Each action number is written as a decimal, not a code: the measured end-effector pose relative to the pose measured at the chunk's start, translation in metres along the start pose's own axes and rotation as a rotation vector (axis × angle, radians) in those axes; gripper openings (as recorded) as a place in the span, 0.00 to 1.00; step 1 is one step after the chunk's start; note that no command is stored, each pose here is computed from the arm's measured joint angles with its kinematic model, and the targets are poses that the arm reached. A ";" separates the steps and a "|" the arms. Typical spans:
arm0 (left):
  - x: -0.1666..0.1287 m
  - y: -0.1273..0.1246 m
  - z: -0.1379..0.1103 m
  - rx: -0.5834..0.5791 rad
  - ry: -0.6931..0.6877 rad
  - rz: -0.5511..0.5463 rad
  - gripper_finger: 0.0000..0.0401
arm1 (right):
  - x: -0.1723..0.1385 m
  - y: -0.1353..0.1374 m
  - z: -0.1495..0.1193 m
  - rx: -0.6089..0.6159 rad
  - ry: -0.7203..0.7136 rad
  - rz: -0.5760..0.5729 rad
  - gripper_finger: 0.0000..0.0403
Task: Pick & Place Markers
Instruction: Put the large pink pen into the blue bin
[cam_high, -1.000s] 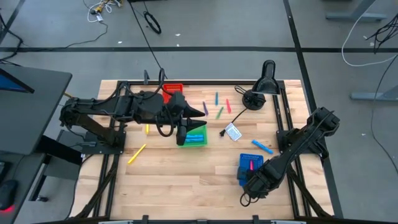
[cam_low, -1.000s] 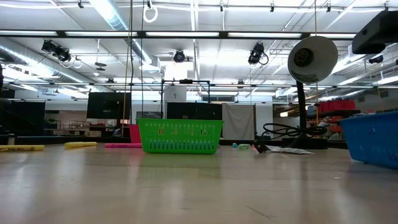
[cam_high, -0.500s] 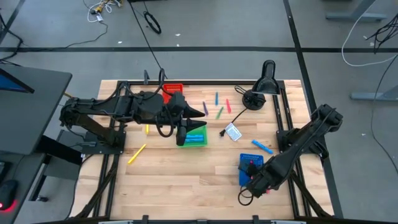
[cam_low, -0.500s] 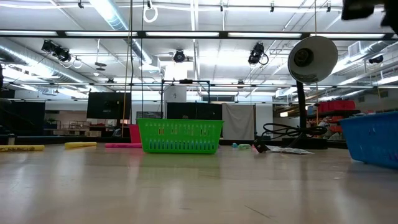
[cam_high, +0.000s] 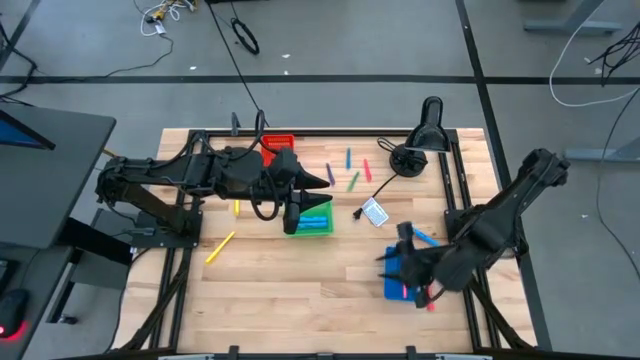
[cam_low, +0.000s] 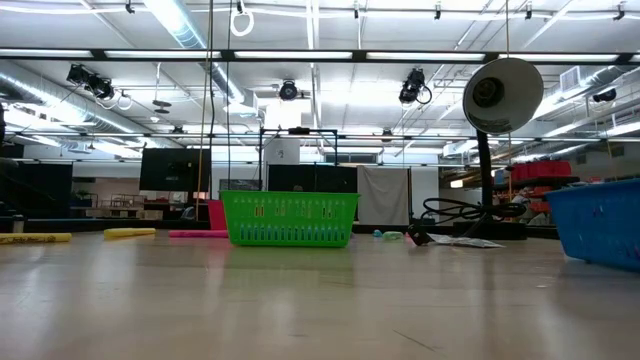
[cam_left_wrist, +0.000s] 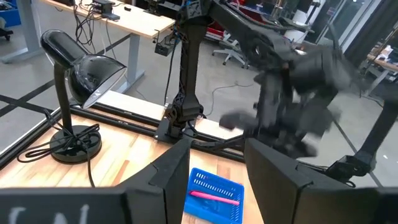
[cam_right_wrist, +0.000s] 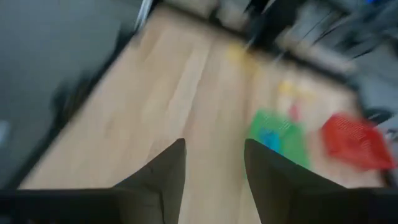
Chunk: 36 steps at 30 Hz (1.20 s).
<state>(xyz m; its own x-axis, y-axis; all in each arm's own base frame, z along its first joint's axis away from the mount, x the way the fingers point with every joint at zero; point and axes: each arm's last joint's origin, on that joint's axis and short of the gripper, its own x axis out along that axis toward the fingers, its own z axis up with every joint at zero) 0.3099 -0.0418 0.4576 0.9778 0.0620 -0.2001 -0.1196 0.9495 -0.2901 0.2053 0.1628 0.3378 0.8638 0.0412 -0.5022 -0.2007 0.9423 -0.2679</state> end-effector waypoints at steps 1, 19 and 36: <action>0.000 0.000 0.000 0.000 0.000 0.000 0.41 | -0.004 -0.004 0.006 0.041 -0.058 -0.028 0.41; -0.006 0.005 -0.013 0.079 0.159 0.012 0.58 | -0.017 -0.064 0.056 0.439 -0.565 -0.140 0.41; -0.053 0.060 -0.051 0.175 0.856 0.173 0.83 | -0.009 -0.088 0.054 0.398 -0.549 -0.258 0.41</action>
<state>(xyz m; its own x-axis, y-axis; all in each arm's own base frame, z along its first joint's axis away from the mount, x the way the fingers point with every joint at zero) 0.2425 -0.0037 0.4034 0.4765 0.0241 -0.8788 -0.1569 0.9859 -0.0581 0.2400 0.0973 0.4099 0.9895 -0.1360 0.0497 0.1336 0.9898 0.0499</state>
